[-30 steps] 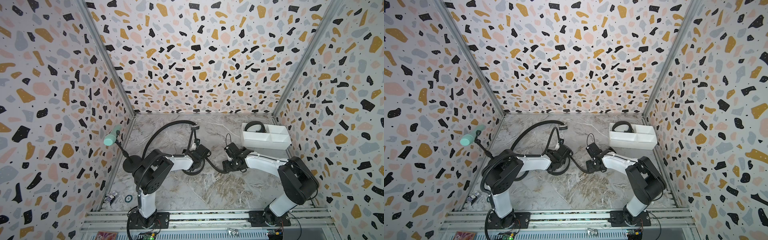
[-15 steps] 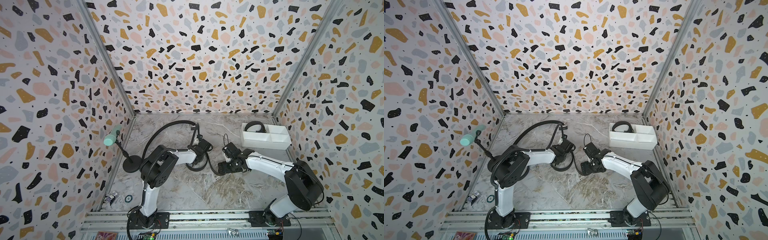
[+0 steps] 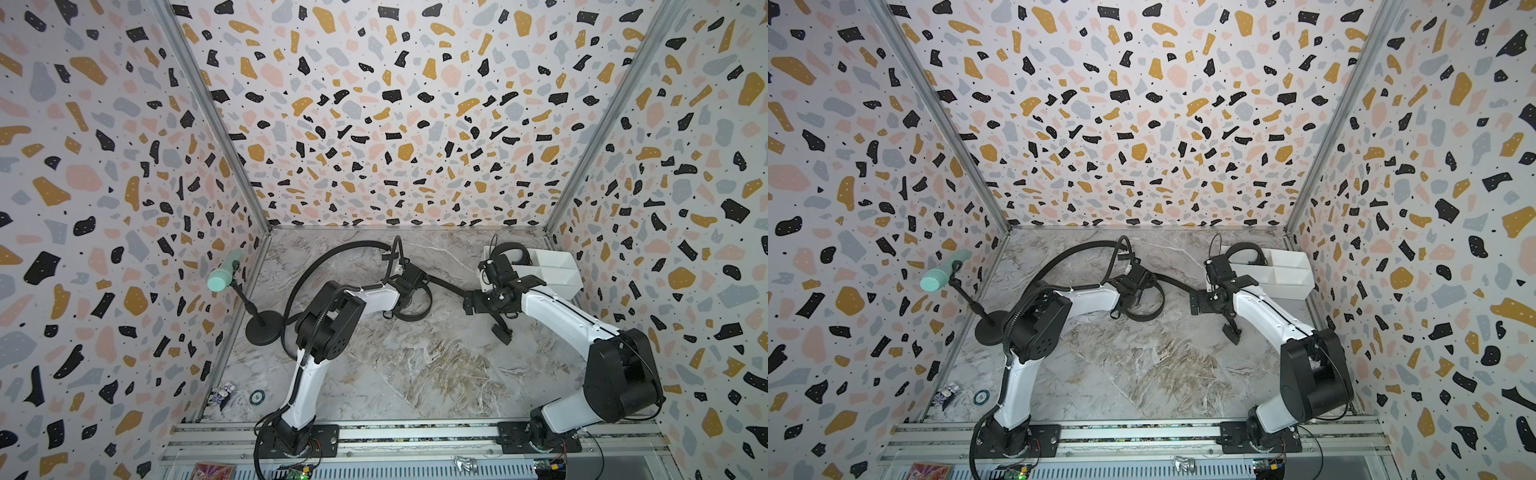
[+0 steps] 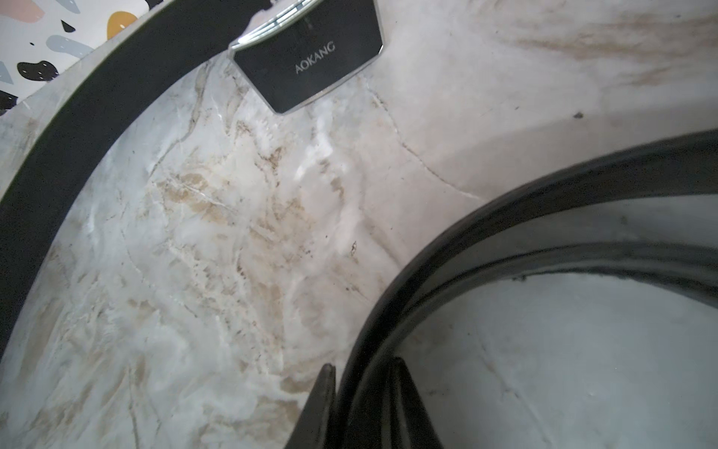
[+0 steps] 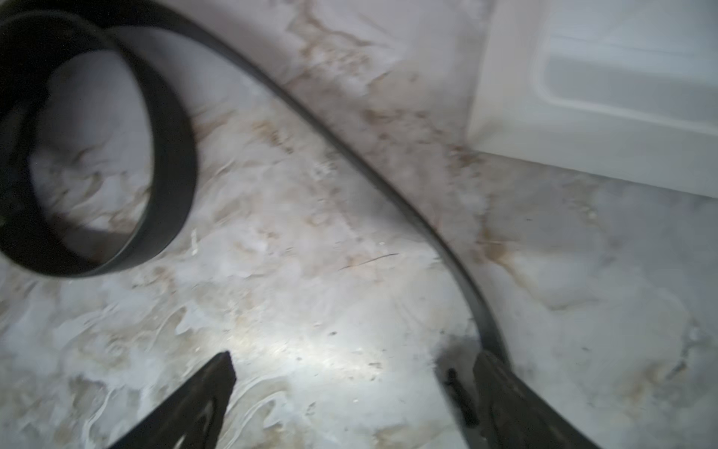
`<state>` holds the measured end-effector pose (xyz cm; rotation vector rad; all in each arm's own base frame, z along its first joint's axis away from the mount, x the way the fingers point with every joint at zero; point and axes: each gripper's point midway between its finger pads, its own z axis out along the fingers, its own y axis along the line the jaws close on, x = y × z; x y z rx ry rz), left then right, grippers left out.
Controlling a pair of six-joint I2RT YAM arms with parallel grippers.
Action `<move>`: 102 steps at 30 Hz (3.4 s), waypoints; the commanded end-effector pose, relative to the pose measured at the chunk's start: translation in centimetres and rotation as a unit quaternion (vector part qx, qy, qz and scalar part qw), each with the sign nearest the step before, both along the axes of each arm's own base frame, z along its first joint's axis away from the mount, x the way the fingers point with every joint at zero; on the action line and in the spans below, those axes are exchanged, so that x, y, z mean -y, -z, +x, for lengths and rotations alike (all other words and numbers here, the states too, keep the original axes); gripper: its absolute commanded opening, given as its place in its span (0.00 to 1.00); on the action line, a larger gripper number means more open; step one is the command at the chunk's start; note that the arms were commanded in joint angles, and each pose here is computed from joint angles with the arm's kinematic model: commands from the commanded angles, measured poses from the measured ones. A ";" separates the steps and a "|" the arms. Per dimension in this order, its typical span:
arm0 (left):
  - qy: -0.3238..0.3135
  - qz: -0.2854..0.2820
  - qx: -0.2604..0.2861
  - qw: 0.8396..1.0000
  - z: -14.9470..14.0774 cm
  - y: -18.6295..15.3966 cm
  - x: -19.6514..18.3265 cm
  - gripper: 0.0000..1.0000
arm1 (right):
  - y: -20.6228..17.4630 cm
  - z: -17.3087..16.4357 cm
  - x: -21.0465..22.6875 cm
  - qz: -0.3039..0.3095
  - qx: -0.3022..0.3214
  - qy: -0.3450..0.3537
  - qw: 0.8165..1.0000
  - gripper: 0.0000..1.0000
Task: Place the belts into the storage roll
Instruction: Roll the belt at the center of the board.
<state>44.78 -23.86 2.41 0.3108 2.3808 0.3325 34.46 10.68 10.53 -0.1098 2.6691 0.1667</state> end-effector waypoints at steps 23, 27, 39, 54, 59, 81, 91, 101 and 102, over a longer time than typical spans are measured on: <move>0.021 -0.011 -0.077 0.997 -2.1 3.7 0.2 0.19 | 5.3 -13.0 -17.1 0.201 -0.141 -0.169 0.955 0.59; 0.027 -0.015 -0.080 0.996 -2.1 3.5 0.5 0.20 | 2.2 -10.9 -18.4 0.198 -0.109 -0.194 0.954 0.69; 0.058 -0.043 -0.104 0.992 -2.6 3.9 2.5 0.22 | 2.6 2.1 -9.9 0.103 -0.019 -0.094 0.990 0.65; 0.077 -0.018 -0.131 0.988 -2.8 5.2 4.7 0.22 | 5.8 -4.8 -14.5 0.192 -0.087 -0.112 0.971 0.24; 0.084 -0.017 -0.135 0.987 -3.0 5.3 5.1 0.23 | 5.6 -6.9 -17.2 0.238 -0.105 -0.123 0.958 0.29; 0.173 -0.188 -0.074 0.964 -9.6 -7.0 8.0 0.72 | 2.9 4.8 -11.4 0.040 -0.031 -0.147 0.988 0.76; 0.245 -0.195 -0.150 0.938 -18.3 -3.2 10.4 0.78 | 5.0 4.6 -11.7 -0.054 -0.069 -0.190 0.978 0.75; 0.228 -0.137 -0.174 0.948 -18.9 0.9 8.4 0.53 | 6.9 3.7 -11.6 -0.130 -0.107 -0.222 0.961 0.63; 0.225 -0.133 -0.175 0.949 -18.9 1.1 8.2 0.48 | 7.0 3.5 -11.5 -0.132 -0.110 -0.223 0.960 0.62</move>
